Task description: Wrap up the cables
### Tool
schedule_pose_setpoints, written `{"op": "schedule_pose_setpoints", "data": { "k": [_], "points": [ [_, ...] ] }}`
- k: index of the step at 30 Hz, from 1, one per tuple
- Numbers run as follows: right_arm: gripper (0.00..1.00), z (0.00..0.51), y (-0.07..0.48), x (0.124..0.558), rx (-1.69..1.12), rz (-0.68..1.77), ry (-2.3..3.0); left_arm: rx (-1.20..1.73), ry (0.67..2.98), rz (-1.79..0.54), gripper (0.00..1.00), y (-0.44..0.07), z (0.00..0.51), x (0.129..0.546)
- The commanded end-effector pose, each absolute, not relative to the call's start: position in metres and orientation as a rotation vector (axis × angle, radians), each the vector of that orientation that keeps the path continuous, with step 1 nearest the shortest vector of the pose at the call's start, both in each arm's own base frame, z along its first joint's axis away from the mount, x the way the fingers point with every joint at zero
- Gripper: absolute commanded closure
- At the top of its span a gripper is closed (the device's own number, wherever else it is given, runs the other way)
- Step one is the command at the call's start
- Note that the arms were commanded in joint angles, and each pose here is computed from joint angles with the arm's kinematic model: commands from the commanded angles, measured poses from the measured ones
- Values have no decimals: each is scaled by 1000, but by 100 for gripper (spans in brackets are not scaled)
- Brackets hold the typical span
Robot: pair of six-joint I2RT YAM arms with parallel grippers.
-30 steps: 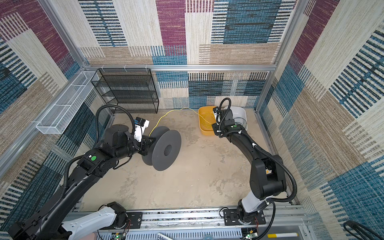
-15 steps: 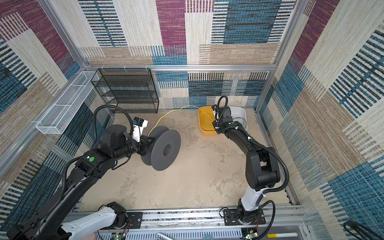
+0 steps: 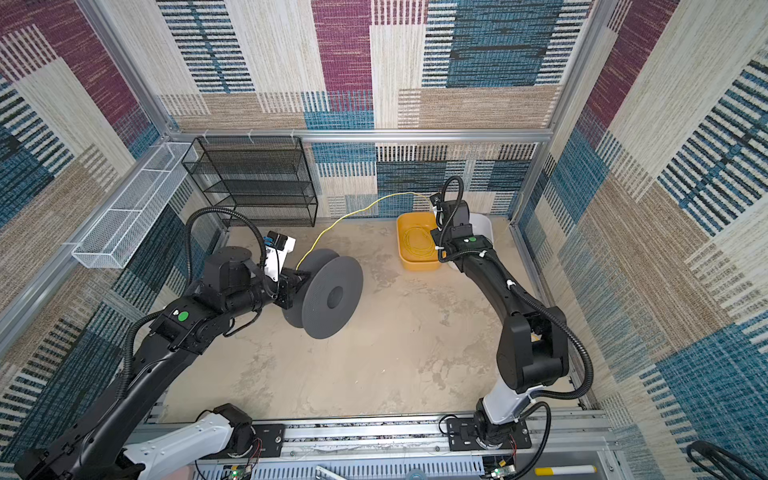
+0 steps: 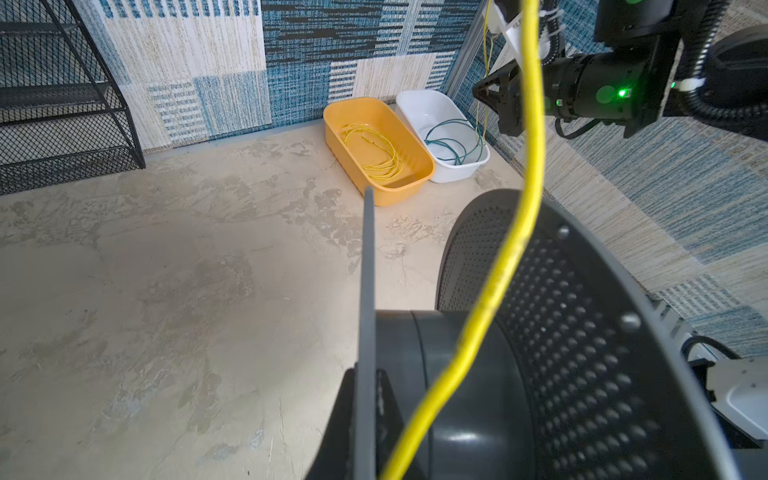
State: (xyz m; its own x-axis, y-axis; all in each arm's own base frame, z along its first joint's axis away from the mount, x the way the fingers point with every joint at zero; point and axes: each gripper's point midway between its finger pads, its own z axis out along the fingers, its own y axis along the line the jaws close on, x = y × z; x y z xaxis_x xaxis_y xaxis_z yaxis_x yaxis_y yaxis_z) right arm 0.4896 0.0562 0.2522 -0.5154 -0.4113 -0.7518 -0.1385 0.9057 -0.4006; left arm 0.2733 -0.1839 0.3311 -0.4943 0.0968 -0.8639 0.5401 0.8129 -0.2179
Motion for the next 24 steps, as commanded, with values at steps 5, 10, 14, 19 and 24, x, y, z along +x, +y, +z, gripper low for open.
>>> {"op": "schedule_pose_setpoints", "data": {
  "k": [5,10,14,19,24],
  "points": [
    [96,273,50,481,-348,-401,2099,513,1894,-618,100,-188,371,273],
    [96,287,35,485,-298,-507,2084,514,1875,-649,100,-192,371,275],
    [100,301,23,488,-240,-599,2034,517,1871,-682,100,-196,369,276],
    [100,317,44,492,-244,-427,1950,522,1863,-700,100,-199,366,275],
    [100,326,66,494,-252,-355,1940,521,1859,-692,100,-197,367,274]
  ]
}}
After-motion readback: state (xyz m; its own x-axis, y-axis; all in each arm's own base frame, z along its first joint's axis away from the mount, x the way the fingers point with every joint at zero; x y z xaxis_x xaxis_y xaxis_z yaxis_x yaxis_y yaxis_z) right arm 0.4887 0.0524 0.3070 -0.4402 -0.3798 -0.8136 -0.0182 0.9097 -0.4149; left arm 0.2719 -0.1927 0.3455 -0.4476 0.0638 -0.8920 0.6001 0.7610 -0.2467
